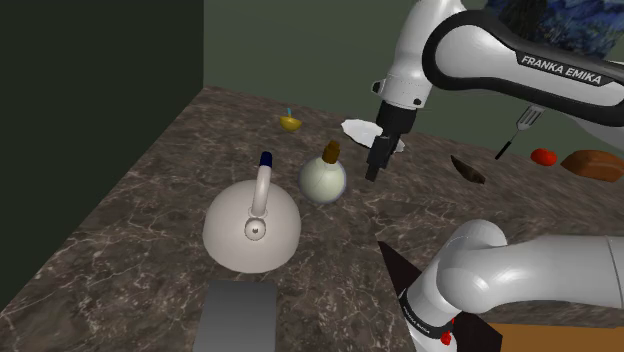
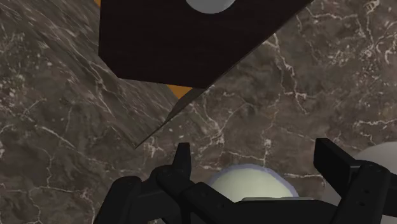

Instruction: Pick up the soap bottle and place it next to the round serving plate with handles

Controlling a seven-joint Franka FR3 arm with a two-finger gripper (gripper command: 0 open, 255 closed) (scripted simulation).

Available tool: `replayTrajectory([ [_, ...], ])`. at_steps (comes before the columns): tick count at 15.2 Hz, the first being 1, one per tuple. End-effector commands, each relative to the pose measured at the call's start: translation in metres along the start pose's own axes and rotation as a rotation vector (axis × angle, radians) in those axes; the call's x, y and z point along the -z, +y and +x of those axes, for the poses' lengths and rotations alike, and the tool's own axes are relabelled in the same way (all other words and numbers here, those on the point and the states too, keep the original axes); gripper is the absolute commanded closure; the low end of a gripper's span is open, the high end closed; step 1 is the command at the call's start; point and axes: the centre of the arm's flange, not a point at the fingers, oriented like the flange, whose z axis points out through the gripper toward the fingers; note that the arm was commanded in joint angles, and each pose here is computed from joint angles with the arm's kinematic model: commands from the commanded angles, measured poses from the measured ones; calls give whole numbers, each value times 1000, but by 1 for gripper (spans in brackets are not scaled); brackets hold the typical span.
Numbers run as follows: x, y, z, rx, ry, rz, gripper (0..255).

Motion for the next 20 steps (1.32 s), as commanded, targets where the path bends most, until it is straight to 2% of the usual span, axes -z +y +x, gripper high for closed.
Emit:
replayTrajectory([
  [1, 0, 0, 0, 0, 0, 0, 0],
  [11, 48, -23, 108, -61, 56, -26, 0],
  [20, 8, -22, 110, -61, 56, -26, 0],
])
